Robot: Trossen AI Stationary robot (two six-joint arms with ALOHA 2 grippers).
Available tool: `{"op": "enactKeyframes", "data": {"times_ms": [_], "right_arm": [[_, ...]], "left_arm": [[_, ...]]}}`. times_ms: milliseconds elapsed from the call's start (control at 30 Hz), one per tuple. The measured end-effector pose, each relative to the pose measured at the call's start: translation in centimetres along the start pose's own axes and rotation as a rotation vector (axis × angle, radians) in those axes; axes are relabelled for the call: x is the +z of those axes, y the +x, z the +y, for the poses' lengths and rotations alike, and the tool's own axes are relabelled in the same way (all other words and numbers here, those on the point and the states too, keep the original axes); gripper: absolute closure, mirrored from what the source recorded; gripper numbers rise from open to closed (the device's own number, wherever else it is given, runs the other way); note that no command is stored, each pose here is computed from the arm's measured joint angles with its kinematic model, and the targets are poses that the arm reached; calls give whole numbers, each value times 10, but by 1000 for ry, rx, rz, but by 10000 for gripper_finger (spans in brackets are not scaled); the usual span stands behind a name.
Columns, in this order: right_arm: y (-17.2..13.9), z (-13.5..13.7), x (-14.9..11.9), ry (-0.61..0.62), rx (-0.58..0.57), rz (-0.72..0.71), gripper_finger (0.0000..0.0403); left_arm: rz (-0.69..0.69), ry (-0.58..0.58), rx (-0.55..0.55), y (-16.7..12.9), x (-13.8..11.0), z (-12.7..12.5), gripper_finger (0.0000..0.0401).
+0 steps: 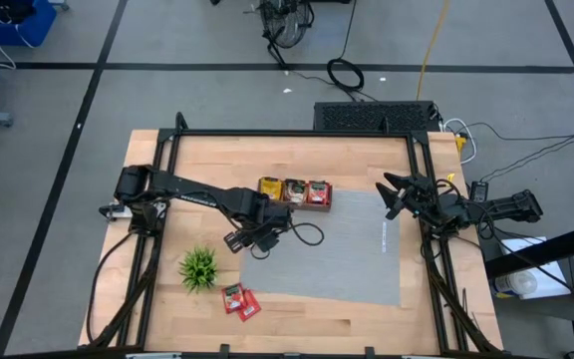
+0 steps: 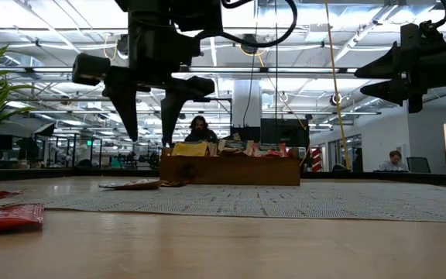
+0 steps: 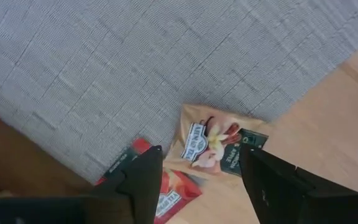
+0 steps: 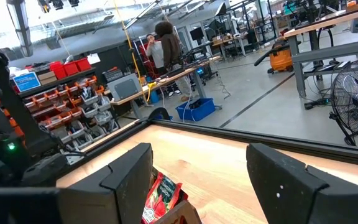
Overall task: Pick & Place Tea
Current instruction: Put the gold tea bag into the middle section of the wooden organizer
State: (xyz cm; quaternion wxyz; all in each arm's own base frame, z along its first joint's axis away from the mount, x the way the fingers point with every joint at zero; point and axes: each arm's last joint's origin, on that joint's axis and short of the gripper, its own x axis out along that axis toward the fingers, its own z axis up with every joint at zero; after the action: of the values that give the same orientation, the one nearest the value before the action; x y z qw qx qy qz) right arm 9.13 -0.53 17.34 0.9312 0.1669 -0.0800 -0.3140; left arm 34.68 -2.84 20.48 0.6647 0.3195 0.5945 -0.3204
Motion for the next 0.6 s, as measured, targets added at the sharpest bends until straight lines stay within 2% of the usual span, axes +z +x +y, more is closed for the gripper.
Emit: {"op": "enactKeyframes", "data": {"times_ms": [300,600], "right_arm": [[0,0,0,0,0,0,161],[0,0,0,0,0,0,161]], "left_arm": [[-46,64,61,12,-1,5,190],[6,45,32,34,-9,3,189]]}}
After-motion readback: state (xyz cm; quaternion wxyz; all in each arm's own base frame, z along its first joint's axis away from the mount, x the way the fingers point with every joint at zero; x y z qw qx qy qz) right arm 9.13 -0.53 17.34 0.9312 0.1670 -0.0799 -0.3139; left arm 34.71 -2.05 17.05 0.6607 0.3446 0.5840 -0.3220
